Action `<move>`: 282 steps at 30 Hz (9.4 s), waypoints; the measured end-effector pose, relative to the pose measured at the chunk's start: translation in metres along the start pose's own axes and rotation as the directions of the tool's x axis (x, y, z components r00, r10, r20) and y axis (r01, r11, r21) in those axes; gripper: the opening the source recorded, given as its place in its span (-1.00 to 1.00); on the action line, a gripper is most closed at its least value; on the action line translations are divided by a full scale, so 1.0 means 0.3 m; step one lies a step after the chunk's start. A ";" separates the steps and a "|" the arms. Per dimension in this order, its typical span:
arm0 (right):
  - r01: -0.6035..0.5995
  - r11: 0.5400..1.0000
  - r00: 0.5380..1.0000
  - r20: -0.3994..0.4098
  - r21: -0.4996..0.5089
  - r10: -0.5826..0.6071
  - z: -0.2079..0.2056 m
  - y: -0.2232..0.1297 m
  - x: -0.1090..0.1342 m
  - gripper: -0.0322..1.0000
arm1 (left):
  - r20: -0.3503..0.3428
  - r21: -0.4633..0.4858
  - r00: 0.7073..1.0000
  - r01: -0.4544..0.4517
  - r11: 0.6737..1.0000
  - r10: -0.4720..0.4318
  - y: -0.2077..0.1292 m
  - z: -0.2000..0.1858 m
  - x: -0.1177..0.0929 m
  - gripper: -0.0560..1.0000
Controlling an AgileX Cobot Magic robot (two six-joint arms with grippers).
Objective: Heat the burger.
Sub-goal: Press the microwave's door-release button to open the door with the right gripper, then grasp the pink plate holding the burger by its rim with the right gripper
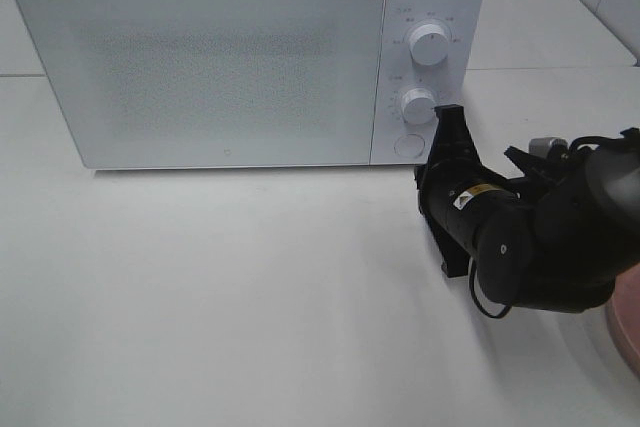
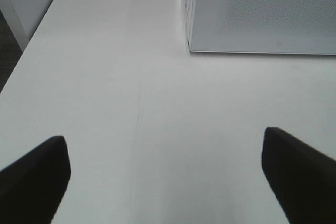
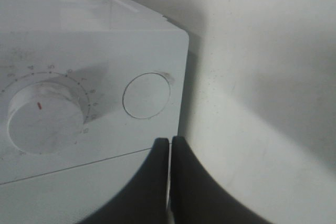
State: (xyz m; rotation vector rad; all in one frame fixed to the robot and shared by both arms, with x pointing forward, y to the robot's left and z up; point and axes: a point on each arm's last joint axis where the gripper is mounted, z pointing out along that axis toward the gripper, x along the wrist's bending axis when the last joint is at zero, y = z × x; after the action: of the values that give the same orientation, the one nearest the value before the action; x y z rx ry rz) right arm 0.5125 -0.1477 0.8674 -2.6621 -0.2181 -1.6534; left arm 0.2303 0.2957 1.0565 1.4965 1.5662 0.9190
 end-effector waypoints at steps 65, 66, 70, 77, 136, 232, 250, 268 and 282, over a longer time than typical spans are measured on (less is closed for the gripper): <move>-0.053 0.997 0.998 -0.030 -0.063 0.051 0.221 -0.010 0.044 -0.90 | 0.000 0.000 1.000 0.000 1.000 0.000 0.000 0.000 0.000 0.82; -0.053 0.997 0.998 -0.030 -0.063 0.051 0.221 -0.010 0.044 -0.90 | 0.000 0.000 1.000 0.000 1.000 0.000 0.000 0.000 0.000 0.82; -0.035 0.997 0.999 -0.032 -0.072 0.033 0.229 -0.013 0.048 -0.90 | 0.000 0.000 1.000 0.000 1.000 0.000 0.000 0.000 0.000 0.82; -0.027 0.996 0.999 -0.028 -0.083 0.024 0.240 -0.017 0.065 -0.90 | 0.000 0.000 1.000 0.000 1.000 0.000 0.000 0.000 0.000 0.82; 0.195 0.974 0.973 0.102 0.116 -0.207 0.024 0.073 0.084 -0.90 | 0.000 0.000 1.000 0.000 1.000 0.000 0.000 0.000 0.000 0.82; 0.482 0.100 0.027 0.100 0.870 -0.995 -0.219 0.426 -0.006 0.72 | 0.000 0.000 1.000 0.000 1.000 0.000 0.000 0.000 0.000 0.82; 0.425 0.083 0.008 0.088 0.901 -0.996 -0.192 0.424 -0.055 0.53 | 0.000 0.000 1.000 0.000 1.000 0.000 0.000 0.000 0.000 0.82; 0.399 0.109 0.011 0.114 0.910 -0.993 -0.201 0.428 -0.054 -0.73 | 0.000 0.000 1.000 0.000 1.000 0.000 0.000 0.000 0.000 0.82; 0.388 0.090 -0.046 0.117 0.917 -0.992 -0.224 0.417 -0.038 -0.86 | 0.000 0.000 1.000 0.000 1.000 0.000 0.000 0.000 0.000 0.82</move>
State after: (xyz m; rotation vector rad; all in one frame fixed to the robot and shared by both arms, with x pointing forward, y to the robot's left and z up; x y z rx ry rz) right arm 0.4622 -0.2780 0.8963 -2.2387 -2.3034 0.2520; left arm 0.2303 0.2957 1.0565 1.4965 1.5662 0.9190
